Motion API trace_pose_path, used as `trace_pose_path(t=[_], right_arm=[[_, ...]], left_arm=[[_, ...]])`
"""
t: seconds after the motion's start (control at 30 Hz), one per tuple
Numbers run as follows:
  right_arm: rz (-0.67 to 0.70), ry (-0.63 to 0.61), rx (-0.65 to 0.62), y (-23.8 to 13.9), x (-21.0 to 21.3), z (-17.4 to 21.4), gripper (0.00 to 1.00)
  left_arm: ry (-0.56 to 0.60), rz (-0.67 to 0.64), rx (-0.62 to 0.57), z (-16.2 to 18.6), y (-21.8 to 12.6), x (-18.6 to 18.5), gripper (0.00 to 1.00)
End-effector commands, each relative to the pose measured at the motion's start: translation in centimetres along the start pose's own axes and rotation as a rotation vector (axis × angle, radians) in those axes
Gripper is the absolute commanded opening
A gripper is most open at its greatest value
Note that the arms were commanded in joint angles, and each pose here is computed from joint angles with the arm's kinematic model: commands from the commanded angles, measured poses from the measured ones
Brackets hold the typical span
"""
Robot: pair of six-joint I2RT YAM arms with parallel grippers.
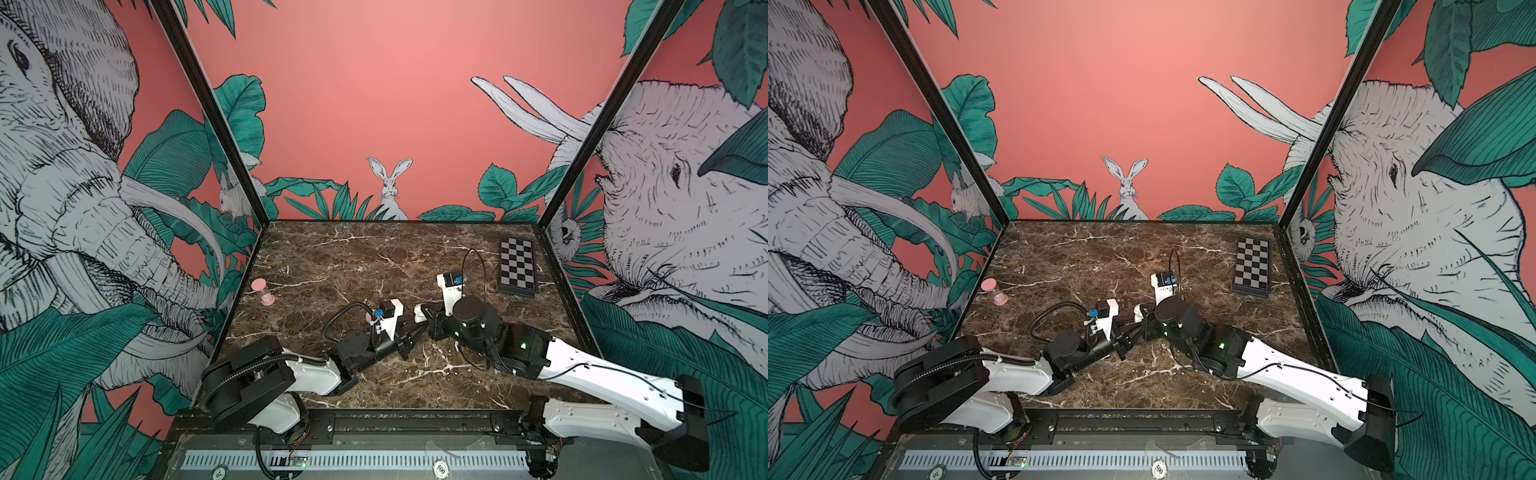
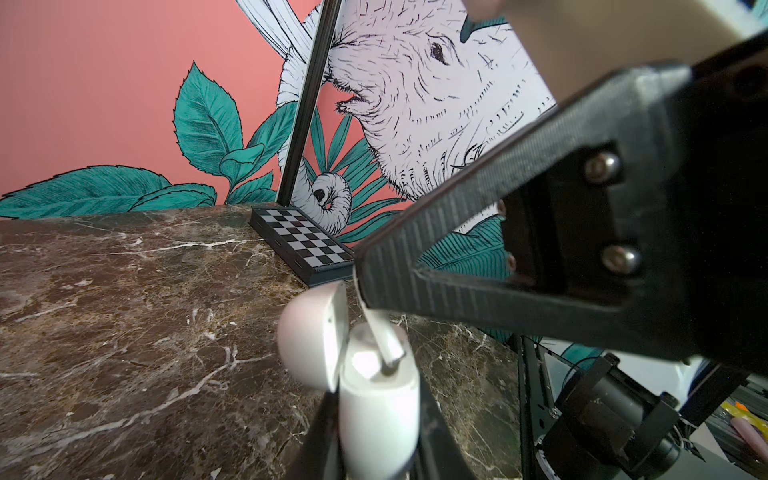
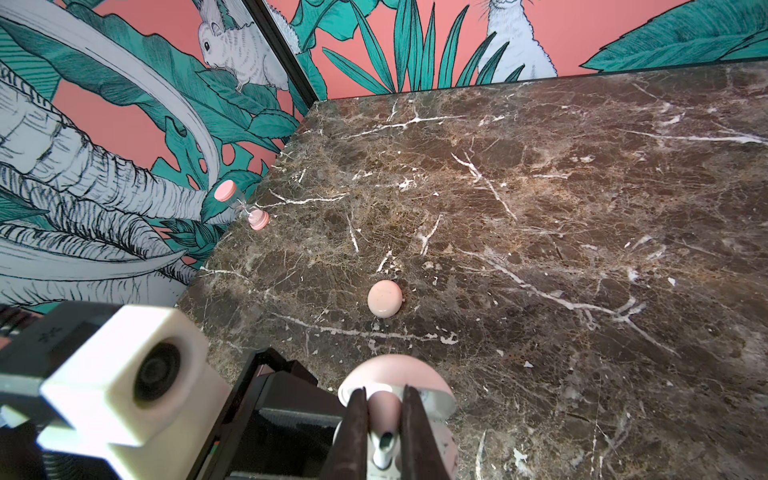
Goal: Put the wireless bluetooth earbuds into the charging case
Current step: 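Lower the earbud stem into the case opening with the right gripper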
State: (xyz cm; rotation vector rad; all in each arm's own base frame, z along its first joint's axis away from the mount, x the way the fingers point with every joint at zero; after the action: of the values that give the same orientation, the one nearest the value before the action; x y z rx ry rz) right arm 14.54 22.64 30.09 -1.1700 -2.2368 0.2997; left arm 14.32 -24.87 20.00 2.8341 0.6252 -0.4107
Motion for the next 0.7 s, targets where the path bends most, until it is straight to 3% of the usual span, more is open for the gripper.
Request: trace_pose_path(t=[0.0, 0.67], right_arm=[[-0.013, -0.024, -0.009, -0.39, 0.1, 0.16, 0.11], [-0.06, -0.076, -0.032, -1.15, 0.47, 0.01, 0.11]], left_arm=[[-0.009, 0.002, -0.074, -1.28, -0.37, -0.31, 0.0], [0.005, 0.014, -0.076, -1.61, -0.73, -0.55, 0.0]])
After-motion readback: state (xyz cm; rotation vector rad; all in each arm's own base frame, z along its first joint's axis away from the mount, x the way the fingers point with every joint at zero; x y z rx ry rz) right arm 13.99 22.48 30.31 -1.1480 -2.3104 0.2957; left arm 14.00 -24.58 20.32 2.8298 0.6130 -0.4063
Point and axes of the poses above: each gripper's point midway between its finger pads, its own y axis out along the fingers, its own x axis along the line the jaws close on, z = x × y, the point moved 10 cm from there along -y, back along the fingers, and after that the axes turned 2 degrees about y, right-handed, at the moved point
